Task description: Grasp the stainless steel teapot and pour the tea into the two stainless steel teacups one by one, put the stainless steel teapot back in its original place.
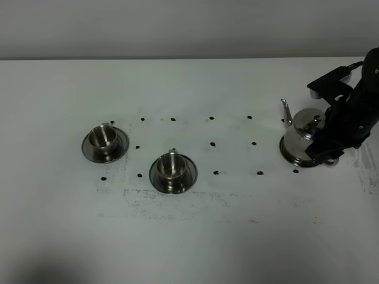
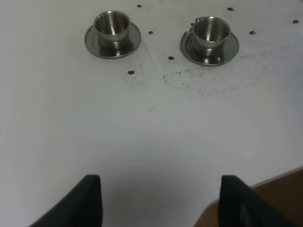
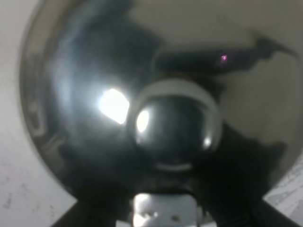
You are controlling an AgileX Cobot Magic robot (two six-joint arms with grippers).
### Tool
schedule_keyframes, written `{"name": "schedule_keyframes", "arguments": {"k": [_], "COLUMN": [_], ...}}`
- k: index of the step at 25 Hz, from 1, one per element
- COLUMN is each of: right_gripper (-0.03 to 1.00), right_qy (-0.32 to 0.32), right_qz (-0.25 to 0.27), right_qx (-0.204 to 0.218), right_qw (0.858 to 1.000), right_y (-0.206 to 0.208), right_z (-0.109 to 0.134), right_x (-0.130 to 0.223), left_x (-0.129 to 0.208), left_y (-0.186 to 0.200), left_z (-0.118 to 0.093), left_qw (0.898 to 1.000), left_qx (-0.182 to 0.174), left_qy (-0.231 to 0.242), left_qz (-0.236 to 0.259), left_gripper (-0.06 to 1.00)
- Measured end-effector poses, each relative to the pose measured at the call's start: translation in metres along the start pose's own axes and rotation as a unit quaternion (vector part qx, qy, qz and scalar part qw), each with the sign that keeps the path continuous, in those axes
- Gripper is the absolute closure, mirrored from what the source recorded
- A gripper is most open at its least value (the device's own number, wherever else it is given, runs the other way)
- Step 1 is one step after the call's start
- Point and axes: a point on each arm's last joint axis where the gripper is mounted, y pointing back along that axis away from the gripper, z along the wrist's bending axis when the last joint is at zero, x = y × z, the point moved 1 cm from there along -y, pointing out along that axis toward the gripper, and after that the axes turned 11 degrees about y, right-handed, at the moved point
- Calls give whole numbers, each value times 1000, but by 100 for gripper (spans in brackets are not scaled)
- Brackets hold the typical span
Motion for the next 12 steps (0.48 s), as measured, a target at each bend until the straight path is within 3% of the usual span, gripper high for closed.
{"name": "schedule_keyframes", "arguments": {"k": [12], "right_gripper": [51], "right_qy": [8], "right_qz": [9], "right_qx": [5], "right_qw": [1000], "right_y": [0], "right_z": [-1], "right_x": [1], "left_x": [0], "left_y": [0], "left_z": [0], "left_qw": [1000], "left_qx": [0], "left_qy": [0], "left_qz": [0], "left_gripper": [42]}}
